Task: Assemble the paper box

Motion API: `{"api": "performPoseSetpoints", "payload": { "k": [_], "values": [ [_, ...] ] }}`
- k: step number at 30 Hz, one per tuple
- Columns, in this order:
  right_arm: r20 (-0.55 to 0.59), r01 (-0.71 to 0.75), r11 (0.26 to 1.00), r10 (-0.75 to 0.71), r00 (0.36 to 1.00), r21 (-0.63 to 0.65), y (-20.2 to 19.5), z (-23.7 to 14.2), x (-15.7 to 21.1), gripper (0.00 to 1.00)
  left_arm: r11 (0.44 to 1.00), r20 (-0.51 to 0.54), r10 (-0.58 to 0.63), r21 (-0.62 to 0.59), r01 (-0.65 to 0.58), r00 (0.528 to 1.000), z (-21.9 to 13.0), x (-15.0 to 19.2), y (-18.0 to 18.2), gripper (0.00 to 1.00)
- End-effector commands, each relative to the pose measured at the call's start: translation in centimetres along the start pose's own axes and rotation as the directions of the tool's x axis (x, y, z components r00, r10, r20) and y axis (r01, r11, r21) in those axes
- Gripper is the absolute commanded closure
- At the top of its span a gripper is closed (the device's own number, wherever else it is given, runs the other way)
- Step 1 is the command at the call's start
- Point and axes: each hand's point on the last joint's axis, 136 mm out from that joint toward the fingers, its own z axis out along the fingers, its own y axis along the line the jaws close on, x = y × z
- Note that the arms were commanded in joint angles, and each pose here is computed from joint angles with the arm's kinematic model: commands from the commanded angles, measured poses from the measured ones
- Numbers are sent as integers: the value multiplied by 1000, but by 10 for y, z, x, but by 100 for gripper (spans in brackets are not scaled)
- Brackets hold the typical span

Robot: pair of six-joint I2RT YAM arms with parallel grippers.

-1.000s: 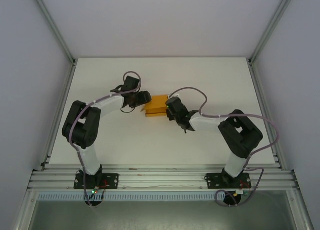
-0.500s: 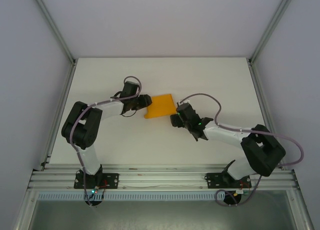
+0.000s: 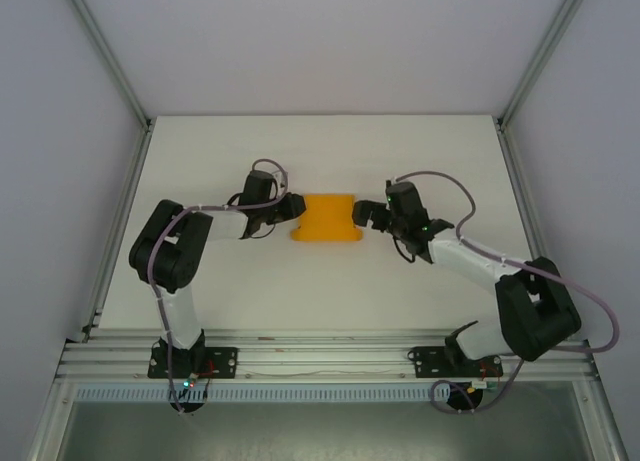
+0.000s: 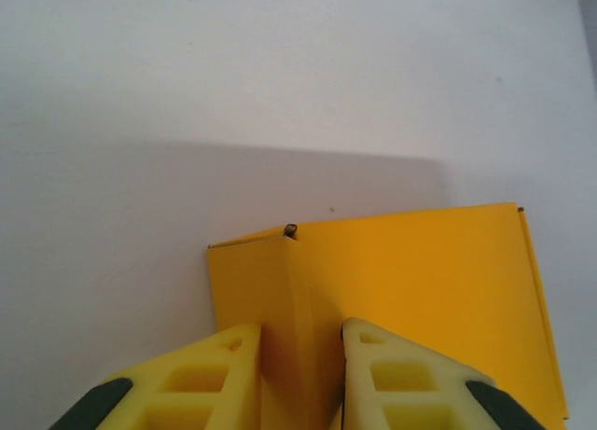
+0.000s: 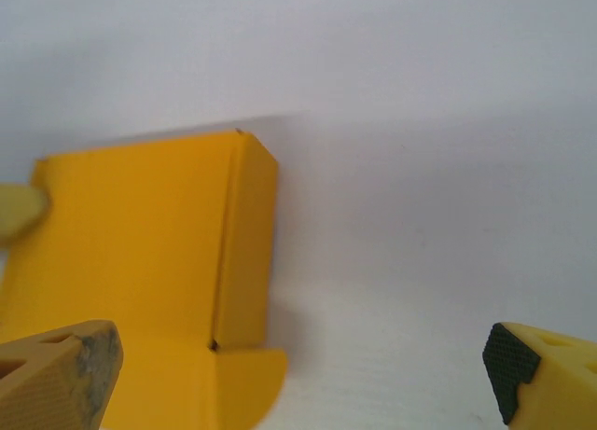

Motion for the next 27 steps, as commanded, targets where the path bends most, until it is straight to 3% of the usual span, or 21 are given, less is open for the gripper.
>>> {"api": "performPoseSetpoints", "payload": {
  "k": [1, 8, 10, 14, 19, 25, 27],
  "values": [
    [-48, -89, 991, 85, 995, -98, 17, 9, -10, 0, 997, -84, -72, -6, 71, 994, 7, 30, 29, 78],
    [-204, -199, 953, 154, 967, -227, 39, 37, -2, 0, 993, -70, -114, 34, 116, 991, 4, 26, 36, 85],
    [-245, -229, 940, 166, 955, -254, 46, 45, 1, 0, 989, -66, -139, 41, 142, 988, 4, 27, 39, 92],
    [-307, -276, 929, 195, 931, -246, 47, 56, 12, 0, 978, -61, -187, 79, 191, 981, 1, 28, 41, 92],
    [-351, -387, 845, 259, 900, -368, 72, 67, 6, 4, 981, -46, -172, 86, 176, 984, -2, 23, 37, 91],
    [-415, -483, 744, 300, 859, -462, 95, 76, 0, 21, 985, -32, -146, 88, 149, 989, -5, 17, 32, 88],
    [-415, -492, 727, 307, 857, -478, 99, 72, -4, 38, 986, -23, -126, 104, 128, 992, -7, 14, 26, 86]
  ]
}}
